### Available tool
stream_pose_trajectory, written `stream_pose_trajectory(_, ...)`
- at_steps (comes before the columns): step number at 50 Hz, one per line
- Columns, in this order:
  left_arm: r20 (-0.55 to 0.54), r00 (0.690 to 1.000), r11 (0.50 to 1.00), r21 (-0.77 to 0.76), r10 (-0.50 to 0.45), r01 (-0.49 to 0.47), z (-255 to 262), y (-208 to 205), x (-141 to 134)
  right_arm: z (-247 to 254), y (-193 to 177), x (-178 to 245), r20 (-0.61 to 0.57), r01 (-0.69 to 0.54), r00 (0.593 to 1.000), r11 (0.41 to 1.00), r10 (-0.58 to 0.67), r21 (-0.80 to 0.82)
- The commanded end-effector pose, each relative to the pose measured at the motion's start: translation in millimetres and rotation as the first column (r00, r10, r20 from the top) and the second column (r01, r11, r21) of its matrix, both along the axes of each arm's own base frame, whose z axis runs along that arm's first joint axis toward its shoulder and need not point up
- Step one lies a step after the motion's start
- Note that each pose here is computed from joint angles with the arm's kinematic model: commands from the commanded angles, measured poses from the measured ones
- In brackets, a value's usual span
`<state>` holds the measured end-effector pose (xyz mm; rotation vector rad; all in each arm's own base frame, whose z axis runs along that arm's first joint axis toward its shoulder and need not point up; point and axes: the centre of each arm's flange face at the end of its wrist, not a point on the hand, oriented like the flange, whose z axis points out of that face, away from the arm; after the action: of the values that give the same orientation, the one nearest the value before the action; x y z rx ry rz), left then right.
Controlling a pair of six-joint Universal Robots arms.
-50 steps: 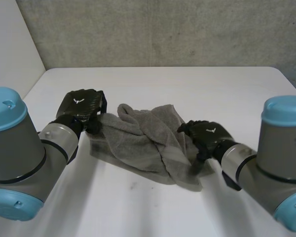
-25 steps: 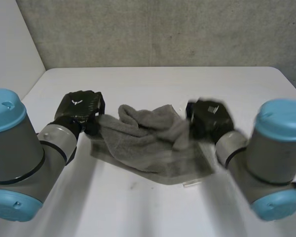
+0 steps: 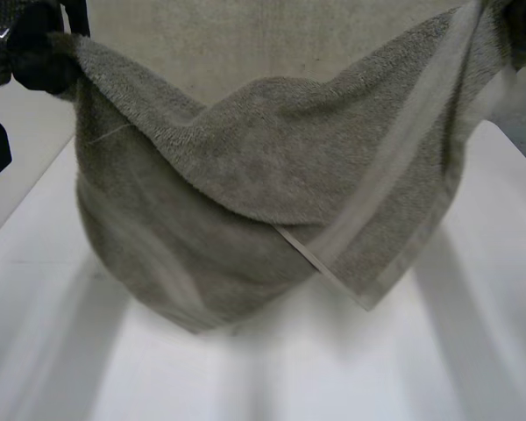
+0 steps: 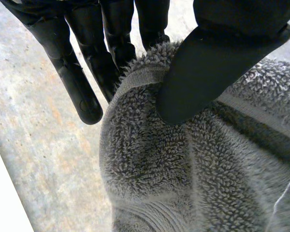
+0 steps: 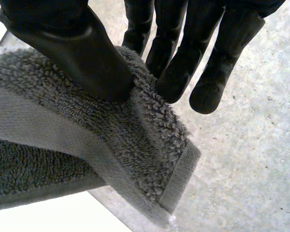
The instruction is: Fold the towel.
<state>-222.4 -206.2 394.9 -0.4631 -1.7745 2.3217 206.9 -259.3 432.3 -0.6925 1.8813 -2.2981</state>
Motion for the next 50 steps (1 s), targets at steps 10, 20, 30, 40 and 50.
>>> stream_pose_trajectory(10, 0.179, 0.984, 0.962, 0.270, -0.002, -0.047, -112.8, -84.2, -28.7, -116.1, -83.4, 29.8, -0.159, 0.003, 0.987, 0.972, 0.035, 0.236)
stream_pose_trajectory(20, 0.092, 0.995, 0.992, 0.113, 0.046, -0.056, -69.3, -113.3, -38.8, -110.7, -127.8, 42.4, -0.019, 0.021, 1.000, 0.999, -0.020, 0.043)
stream_pose_trajectory(30, -0.079, 0.992, 0.993, -0.056, 0.099, -0.104, -9.3, -80.3, -23.2, -47.9, -91.0, 28.1, 0.174, 0.010, 0.985, 0.995, 0.008, -0.103)
stream_pose_trajectory(40, -0.069, 0.993, 0.994, -0.044, 0.098, -0.101, -14.7, -46.5, -9.7, -57.1, -56.5, 20.7, 0.099, -0.001, 0.995, 0.998, -0.005, 0.062)
stream_pose_trajectory(50, -0.073, 0.991, 0.992, -0.047, 0.110, -0.113, -13.9, -39.4, -3.1, -55.9, -48.2, 17.2, 0.084, -0.007, 0.996, 0.997, 0.000, 0.076)
